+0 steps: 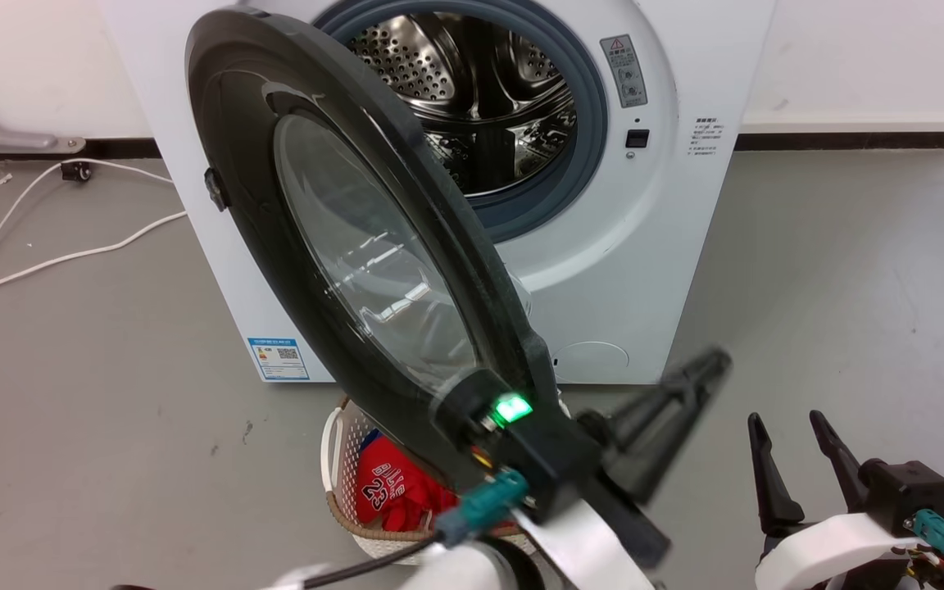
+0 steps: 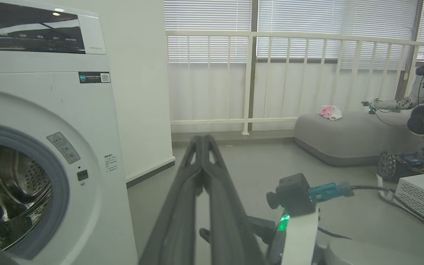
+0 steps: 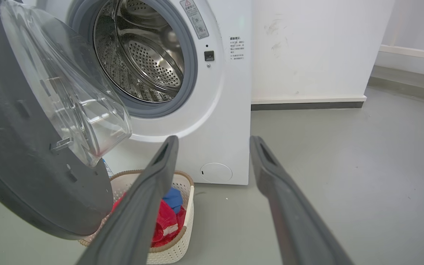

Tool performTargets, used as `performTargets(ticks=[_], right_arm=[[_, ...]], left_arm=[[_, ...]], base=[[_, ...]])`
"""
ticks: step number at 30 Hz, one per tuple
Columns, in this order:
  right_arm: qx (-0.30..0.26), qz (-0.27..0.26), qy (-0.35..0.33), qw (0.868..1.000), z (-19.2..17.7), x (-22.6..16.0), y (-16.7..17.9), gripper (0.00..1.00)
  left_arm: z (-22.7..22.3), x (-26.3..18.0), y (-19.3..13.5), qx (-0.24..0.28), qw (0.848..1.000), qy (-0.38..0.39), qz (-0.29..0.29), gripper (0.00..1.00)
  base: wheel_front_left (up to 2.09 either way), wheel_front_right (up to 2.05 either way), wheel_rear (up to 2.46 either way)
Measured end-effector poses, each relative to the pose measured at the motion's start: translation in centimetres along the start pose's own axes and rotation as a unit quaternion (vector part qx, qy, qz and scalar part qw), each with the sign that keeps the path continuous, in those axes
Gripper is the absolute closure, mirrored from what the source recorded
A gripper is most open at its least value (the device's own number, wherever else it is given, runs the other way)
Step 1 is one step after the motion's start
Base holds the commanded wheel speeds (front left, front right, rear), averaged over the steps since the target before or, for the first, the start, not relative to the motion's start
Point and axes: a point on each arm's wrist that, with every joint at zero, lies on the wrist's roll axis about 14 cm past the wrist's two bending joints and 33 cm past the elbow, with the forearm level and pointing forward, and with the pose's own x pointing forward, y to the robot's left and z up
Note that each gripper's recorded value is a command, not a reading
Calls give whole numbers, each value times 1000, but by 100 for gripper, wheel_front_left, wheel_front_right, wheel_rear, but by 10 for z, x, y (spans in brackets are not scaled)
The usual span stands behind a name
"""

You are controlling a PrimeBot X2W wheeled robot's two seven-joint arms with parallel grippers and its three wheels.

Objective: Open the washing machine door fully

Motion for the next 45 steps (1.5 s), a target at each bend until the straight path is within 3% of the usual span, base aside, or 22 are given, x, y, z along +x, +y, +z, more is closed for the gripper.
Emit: performTargets(ticks=[7, 14, 31, 45], right_arm=[[1, -2, 10, 1000, -5, 1, -2, 0], [3, -5, 18, 1000, -10, 0, -3, 0], [10, -9, 28, 1000, -16, -2, -5, 0], [16, -5, 28, 999, -17, 0, -2, 0]], left_arm=[[-68, -15, -32, -64, 990, 116, -35, 100], [-120, -30, -21, -83, 978, 192, -1, 100], [-147, -36, 66, -68, 967, 198, 141, 100], [-159, -45, 81, -74, 955, 217, 187, 100]], base=[[0, 0, 0], [0, 0, 0], [0, 0, 0], [0, 0, 0]])
